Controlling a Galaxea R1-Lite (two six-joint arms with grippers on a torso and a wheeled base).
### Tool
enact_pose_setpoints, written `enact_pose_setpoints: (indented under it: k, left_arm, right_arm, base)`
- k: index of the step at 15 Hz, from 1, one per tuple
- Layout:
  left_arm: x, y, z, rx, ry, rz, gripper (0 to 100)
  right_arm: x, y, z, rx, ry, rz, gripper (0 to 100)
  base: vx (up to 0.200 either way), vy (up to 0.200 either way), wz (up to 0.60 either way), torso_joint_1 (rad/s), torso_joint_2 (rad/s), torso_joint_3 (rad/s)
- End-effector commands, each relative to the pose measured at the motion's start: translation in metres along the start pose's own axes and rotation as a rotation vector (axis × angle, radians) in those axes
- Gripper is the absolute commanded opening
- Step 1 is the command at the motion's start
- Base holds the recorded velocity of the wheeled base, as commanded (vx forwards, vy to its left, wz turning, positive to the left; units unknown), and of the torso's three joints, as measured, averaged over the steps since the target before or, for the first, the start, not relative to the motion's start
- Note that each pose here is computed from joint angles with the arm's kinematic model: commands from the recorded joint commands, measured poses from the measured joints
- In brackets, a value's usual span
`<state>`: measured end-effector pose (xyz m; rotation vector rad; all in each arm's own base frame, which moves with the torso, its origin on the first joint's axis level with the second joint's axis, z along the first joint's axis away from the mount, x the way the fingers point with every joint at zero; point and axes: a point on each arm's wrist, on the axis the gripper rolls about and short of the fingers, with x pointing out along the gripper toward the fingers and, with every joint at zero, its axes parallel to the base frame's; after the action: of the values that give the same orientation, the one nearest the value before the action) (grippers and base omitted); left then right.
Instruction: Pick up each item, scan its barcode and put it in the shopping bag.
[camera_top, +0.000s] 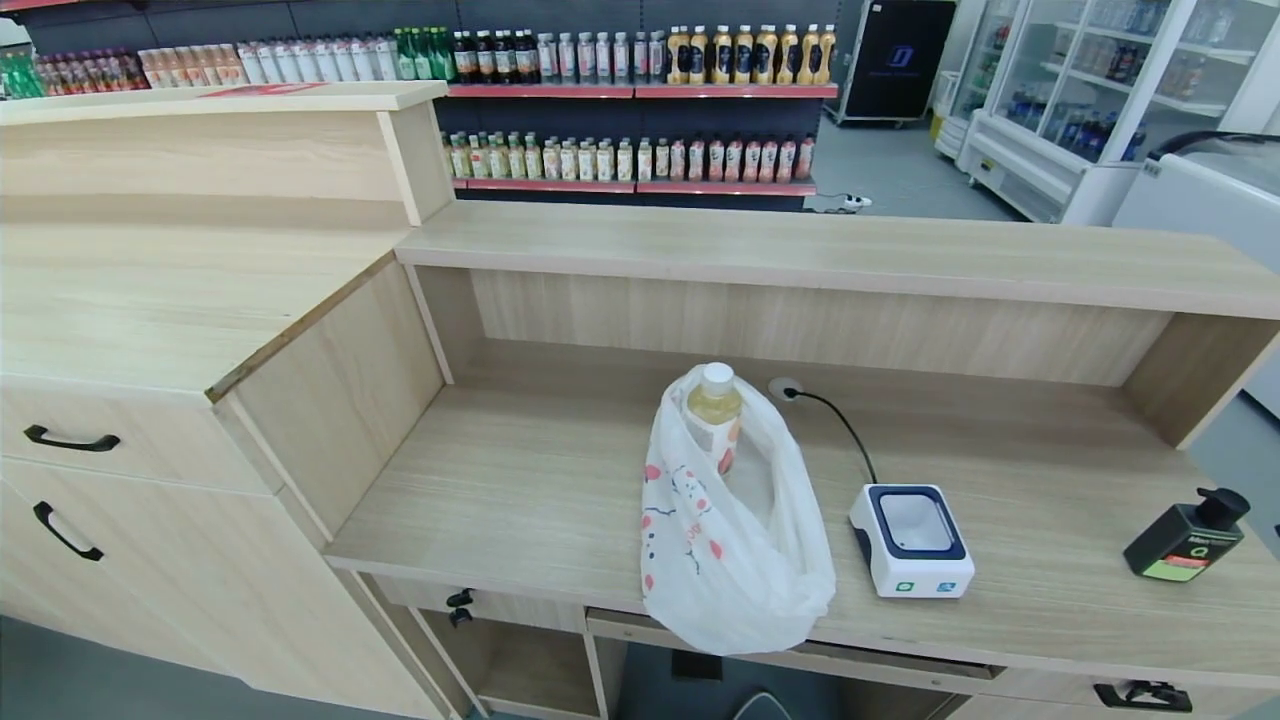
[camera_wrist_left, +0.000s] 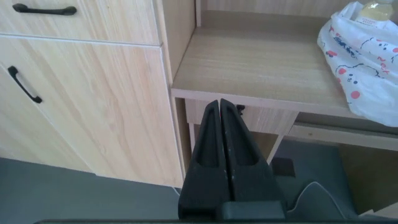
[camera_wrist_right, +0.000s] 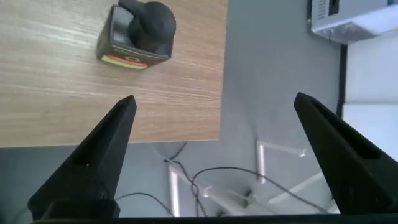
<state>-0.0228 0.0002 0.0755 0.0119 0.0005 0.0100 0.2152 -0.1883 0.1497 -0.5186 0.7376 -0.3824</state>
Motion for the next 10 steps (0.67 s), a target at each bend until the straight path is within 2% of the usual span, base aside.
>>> enact_pose_setpoints:
  k: [1,3,6,10]
  left_arm:
    - [0.000,0.000,0.000,0.000,0.000,0.001,0]
    - [0.000,0.000,0.000,0.000,0.000,0.001,0]
    - [0.000,0.000,0.000,0.000,0.000,0.001,0]
    - [0.000,0.000,0.000,0.000,0.000,0.001,0]
  right_arm:
    - [0.020,-0.011,-0.028,-0.074,0.034,0.048,100]
    - [0.021,-0.020,-0.043,-0.147,0.013,0.077,100]
    - [0.026,-0.028,-0.057,-0.116,0.012,0.095,100]
    - [0.051,-0.039,-0.057,-0.052,-0.025,0.121,100]
  base:
    - [0.000,0.000,0.00,0.000,0.00,0.000]
    - [0.000,0.000,0.00,0.000,0.00,0.000]
    - [0.000,0.000,0.00,0.000,0.00,0.000]
    - [0.000,0.000,0.00,0.000,0.00,0.000]
